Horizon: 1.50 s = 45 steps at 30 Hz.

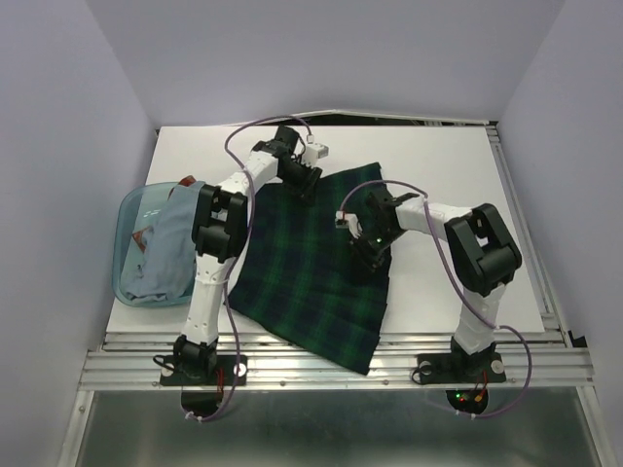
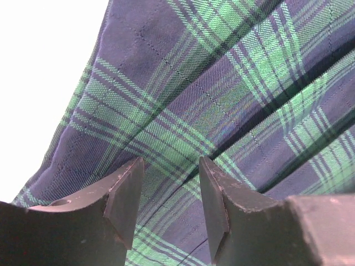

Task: Fold and stack the skirts
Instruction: Flatten the skirt out, then fold the skirt

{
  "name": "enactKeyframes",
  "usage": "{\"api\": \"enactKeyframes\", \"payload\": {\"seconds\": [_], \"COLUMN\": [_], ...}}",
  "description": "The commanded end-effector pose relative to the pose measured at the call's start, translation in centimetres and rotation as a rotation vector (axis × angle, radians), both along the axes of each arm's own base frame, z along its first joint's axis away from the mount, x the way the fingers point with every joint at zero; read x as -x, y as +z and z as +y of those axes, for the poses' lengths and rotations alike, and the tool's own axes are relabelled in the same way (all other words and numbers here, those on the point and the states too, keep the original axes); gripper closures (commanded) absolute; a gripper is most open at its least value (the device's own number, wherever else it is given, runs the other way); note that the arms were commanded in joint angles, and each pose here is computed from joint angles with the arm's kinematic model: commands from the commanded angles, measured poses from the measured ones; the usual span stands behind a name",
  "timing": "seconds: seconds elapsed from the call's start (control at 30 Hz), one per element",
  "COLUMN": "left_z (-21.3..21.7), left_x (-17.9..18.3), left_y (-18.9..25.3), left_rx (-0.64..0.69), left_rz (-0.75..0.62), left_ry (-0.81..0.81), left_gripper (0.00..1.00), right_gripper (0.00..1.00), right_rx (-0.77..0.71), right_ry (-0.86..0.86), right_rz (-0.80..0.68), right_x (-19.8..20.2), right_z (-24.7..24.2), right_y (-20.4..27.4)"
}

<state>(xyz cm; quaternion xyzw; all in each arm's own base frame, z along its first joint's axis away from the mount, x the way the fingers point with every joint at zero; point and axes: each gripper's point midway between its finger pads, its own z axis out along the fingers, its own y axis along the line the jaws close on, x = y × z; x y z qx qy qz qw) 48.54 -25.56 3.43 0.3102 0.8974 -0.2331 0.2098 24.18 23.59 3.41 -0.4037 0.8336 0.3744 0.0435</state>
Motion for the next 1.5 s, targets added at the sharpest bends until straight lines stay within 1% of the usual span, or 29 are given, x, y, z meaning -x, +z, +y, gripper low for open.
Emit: {"api": "enactKeyframes", "payload": {"seconds": [0.0, 0.1, 0.17, 0.23, 0.27, 0.3, 0.37, 0.4, 0.43, 0.47, 0.5, 0.53, 0.57, 0.63, 0.67, 0.7, 0.73, 0.77, 0.8, 0.87, 0.93, 1.03, 1.17, 1.3, 1.37, 1.4, 1.47], "left_z": [-1.3, -1.4, -1.9, -2.0, -2.0, -1.6, -1.3, -1.1, -0.5, -0.3, 0.2, 0.9, 1.3, 1.9, 2.5, 2.7, 3.1, 3.3, 3.7, 4.2, 4.6, 5.1, 6.3, 7.6, 8.2, 8.6, 9.0], "left_x": [6.0, 7.3, 7.7, 7.5, 7.1, 6.6, 5.7, 5.3, 4.6, 3.9, 3.5, 2.8, 2.1, 1.2, 0.4, 0.0, -0.3, -0.5, -0.9, -1.2, -1.4, -1.5, -2.0, -3.1, -3.4, -3.5, -3.5], "left_y": [0.3, 2.5, 5.7, 8.0, 9.9, 10.8, 12.9, 13.3, 13.4, 14.0, 14.0, 14.0, 13.9, 13.8, 13.5, 13.3, 13.1, 12.7, 12.6, 12.0, 11.8, 10.8, 9.5, 7.7, 6.5, 5.4, 4.2], "left_rx": [0.028, 0.071, 0.136, 0.186, 0.201, 0.205, 0.199, 0.188, 0.157, 0.143, 0.124, 0.108, 0.091, 0.073, 0.061, 0.049, 0.034, 0.027, 0.014, 0.007, -0.004, -0.010, -0.034, -0.074, -0.103, -0.124, -0.150], "left_rz": [0.093, 0.064, 0.018, -0.018, -0.057, -0.084, -0.147, -0.173, -0.211, -0.245, -0.257, -0.268, -0.285, -0.299, -0.310, -0.316, -0.320, -0.319, -0.329, -0.328, -0.332, -0.318, -0.300, -0.290, -0.276, -0.259, -0.242], "left_ry": [-0.139, -0.198, -0.239, -0.257, -0.264, -0.270, -0.285, -0.288, -0.300, -0.304, -0.304, -0.299, -0.309, -0.309, -0.303, -0.301, -0.297, -0.300, -0.297, -0.292, -0.285, -0.275, -0.244, -0.219, -0.205, -0.203, -0.212], "left_gripper": [0.45, 0.45, 0.42, 0.40, 0.39, 0.38, 0.37, 0.35, 0.35, 0.34, 0.34, 0.34, 0.34, 0.34, 0.34, 0.35, 0.35, 0.35, 0.35, 0.35, 0.35, 0.35, 0.35, 0.35, 0.35, 0.35, 0.35], "right_gripper": [0.53, 0.52, 0.49, 0.46, 0.45, 0.37, 0.31, 0.25, 0.25, 0.25, 0.25, 0.25, 0.25, 0.26, 0.26, 0.25, 0.24, 0.22, 0.18, 0.11, 0.07, 0.05, 0.05, 0.10, 0.23, 0.36, 0.44], "right_rx": [-0.075, -0.111, -0.102, -0.098, -0.105, -0.098, -0.095, -0.086, -0.050, -0.033, 0.006, 0.060, 0.089, 0.141, 0.135, 0.145, 0.151, 0.152, 0.150, 0.151, 0.174, 0.181, 0.185, 0.189, 0.179, 0.181, 0.189], "right_ry": [0.057, 0.082, 0.090, 0.069, 0.054, 0.016, -0.017, -0.047, -0.092, -0.115, -0.135, -0.177, -0.194, -0.240, -0.258, -0.264, -0.252, -0.244, -0.236, -0.196, -0.188, -0.214, -0.183, -0.146, -0.121, -0.105, -0.096], "right_rz": [0.139, 0.124, 0.034, -0.090, -0.155, -0.243, -0.334, -0.367, -0.451, -0.502, -0.521, -0.594, -0.614, -0.677, -0.746, -0.770, -0.766, -0.794, -0.791, -0.819, -0.806, -0.841, -0.801, -0.748, -0.718, -0.701, -0.678], "right_x": [4.7, 5.2, 4.1, 1.4, 0.1, -2.6, -5.6, -7.1, -10.0, -11.9, -13.8, -16.6, -18.7, -21.9, -24.1, -25.3, -26.2, -27.4, -28.4, -29.5, -30.2, -31.6, -31.1, -29.6, -28.7, -28.3, -28.0], "right_z": [1.1, 1.1, 1.0, 0.8, 0.7, 0.2, -0.4, -0.8, -2.0, -2.4, -3.0, -4.4, -4.9, -6.8, -7.0, -7.5, -7.3, -7.8, -8.0, -7.8, -7.9, -8.0, -7.9, -8.0, -7.8, -7.9, -8.0], "right_y": [2.0, 3.5, 4.8, 6.5, 7.8, 9.4, 10.9, 11.5, 12.5, 12.8, 11.9, 12.6, 11.4, 11.2, 12.1, 11.8, 10.2, 9.9, 8.8, 8.1, 5.8, 4.6, 1.7, -0.5, -1.4, -1.8, -2.6]}}
